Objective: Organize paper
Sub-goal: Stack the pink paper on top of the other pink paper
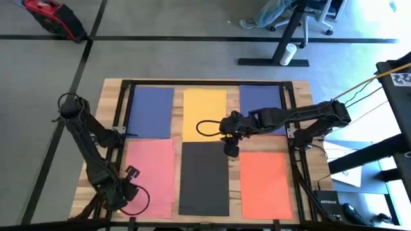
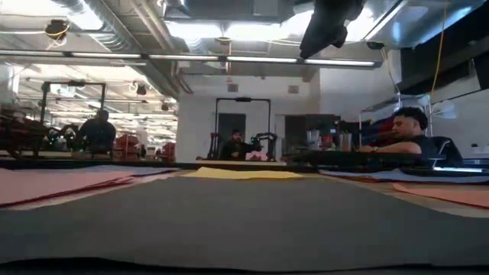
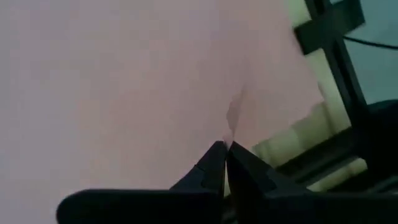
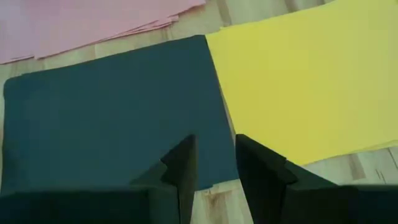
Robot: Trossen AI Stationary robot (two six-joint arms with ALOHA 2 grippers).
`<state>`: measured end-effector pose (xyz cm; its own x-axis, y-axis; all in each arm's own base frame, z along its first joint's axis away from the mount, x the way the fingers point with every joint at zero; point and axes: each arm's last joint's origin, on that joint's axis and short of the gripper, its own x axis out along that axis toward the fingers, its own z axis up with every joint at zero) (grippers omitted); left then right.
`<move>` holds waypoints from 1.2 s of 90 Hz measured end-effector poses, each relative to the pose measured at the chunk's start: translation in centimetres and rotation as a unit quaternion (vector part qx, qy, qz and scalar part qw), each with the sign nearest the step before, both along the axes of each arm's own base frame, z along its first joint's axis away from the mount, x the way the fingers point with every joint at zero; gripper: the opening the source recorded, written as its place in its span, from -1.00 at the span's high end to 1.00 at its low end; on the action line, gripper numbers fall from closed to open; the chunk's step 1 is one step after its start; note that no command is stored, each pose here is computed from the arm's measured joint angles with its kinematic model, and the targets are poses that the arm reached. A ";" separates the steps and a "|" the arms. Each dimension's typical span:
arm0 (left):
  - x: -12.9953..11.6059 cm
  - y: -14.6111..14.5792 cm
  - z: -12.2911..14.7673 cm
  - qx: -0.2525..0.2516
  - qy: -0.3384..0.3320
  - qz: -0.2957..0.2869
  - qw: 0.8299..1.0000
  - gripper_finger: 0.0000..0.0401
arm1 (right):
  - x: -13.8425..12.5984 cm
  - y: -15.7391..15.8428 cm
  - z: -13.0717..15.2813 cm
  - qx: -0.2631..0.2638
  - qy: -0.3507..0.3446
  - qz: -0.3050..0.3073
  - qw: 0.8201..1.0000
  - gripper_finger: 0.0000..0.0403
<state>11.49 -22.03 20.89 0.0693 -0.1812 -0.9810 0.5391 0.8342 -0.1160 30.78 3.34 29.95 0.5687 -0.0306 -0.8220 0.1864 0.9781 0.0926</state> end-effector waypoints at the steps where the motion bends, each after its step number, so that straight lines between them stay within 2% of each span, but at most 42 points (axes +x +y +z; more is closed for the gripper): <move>1: 0.0 -0.1 -0.1 0.000 0.001 -0.004 1.000 1.00 | 0.0 0.0 0.0 0.000 0.000 0.000 1.000 0.51; 27: -1.1 -1.8 -2.4 0.021 0.046 -0.100 0.994 1.00 | 0.0 0.0 0.0 0.000 0.000 0.000 1.000 0.51; 62: -1.8 -2.7 -3.3 0.063 0.060 -0.209 0.974 1.00 | 0.0 -0.1 0.0 -0.008 -0.001 -0.004 1.000 0.51; 82: -1.4 -3.4 -2.7 0.079 0.039 -0.231 0.969 1.00 | 0.0 -0.1 0.0 -0.009 -0.001 -0.004 1.000 0.51; 108: -0.9 -4.5 -2.5 0.100 0.034 -0.278 0.955 1.00 | 0.0 -0.1 0.0 -0.009 -0.001 -0.004 1.000 0.51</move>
